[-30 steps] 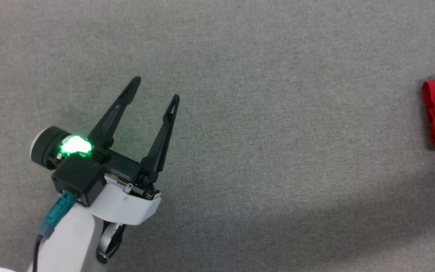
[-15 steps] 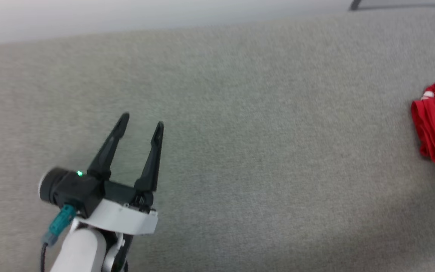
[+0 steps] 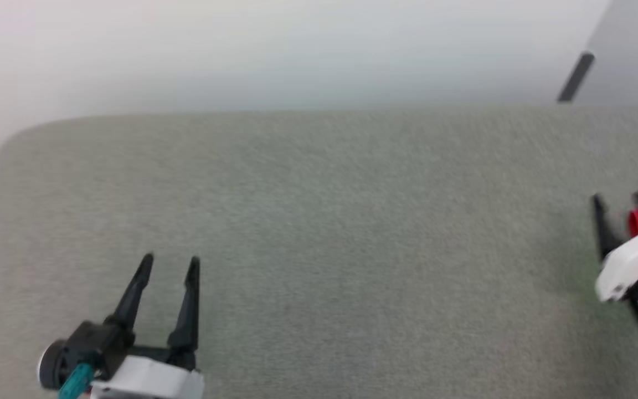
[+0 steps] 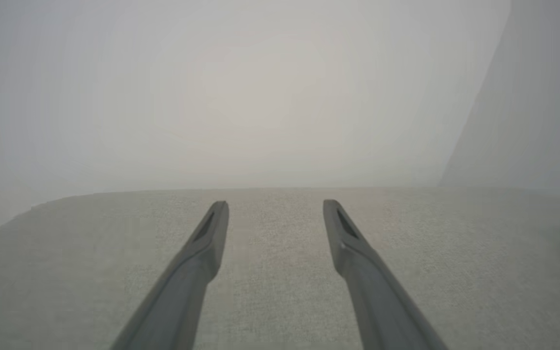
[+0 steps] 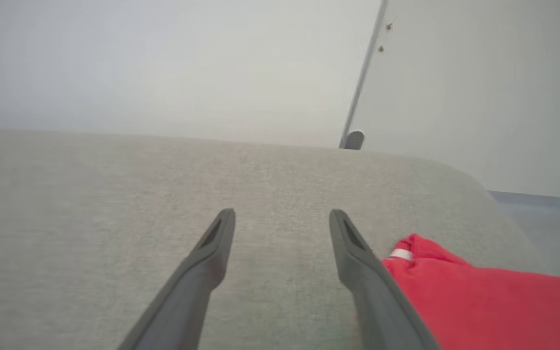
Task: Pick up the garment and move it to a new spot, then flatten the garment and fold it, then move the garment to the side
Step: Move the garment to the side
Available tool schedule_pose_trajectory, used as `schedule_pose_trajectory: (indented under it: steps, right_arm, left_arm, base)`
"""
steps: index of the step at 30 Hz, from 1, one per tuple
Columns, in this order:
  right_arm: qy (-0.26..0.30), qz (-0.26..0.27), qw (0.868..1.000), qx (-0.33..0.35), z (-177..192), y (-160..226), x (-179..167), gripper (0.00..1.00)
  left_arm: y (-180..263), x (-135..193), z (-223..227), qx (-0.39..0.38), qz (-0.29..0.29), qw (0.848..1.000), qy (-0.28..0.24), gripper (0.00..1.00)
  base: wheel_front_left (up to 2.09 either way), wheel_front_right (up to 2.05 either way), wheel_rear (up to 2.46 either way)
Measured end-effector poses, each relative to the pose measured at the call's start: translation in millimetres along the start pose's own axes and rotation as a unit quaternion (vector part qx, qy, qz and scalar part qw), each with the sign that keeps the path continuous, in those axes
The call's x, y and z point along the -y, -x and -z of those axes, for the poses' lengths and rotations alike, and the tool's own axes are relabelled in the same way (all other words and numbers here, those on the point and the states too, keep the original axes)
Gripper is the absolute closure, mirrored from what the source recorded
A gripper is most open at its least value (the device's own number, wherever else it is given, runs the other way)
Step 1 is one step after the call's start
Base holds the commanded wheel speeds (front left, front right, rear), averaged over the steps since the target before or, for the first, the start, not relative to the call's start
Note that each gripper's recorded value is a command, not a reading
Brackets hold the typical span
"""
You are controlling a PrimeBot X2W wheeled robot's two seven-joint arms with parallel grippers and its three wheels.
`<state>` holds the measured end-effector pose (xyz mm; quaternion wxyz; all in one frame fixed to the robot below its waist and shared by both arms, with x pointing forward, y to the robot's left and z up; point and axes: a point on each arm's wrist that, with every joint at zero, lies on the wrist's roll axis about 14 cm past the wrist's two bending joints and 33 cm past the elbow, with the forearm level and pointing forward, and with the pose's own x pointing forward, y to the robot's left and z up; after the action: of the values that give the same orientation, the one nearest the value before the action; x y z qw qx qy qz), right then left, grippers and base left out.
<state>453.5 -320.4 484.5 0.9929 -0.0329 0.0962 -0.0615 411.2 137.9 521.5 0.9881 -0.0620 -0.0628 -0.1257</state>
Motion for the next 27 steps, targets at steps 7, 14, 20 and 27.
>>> schedule_pose_trajectory:
  steps: [7, 14, 20, 27]
  right_arm:
    - [-0.049, -0.107, 0.991, 0.064, -16, 29, -80, 0.00]
    - [-0.088, -0.142, 0.977, 0.132, -46, 57, -107, 0.00]
    - [-0.104, -0.132, 0.972, 0.165, -52, 82, -105, 0.00]
    - [-0.105, -0.114, 0.976, 0.154, -39, 104, -97, 0.00]
  left_arm:
    - [45, -31, -22, 0.017, -0.056, 0.998, -0.026, 0.00]
    - [65, -41, -36, 0.034, -0.080, 0.996, -0.033, 0.00]
    - [77, -46, -28, 0.022, -0.096, 0.995, -0.025, 0.00]
    - [93, -49, -12, 0.002, -0.116, 0.993, 0.001, 0.00]
  base:
    - [0.00, 0.00, 0.00]
    - [0.00, 0.00, 0.00]
    - [0.00, 0.00, 0.00]
    - [0.00, 0.00, 0.00]
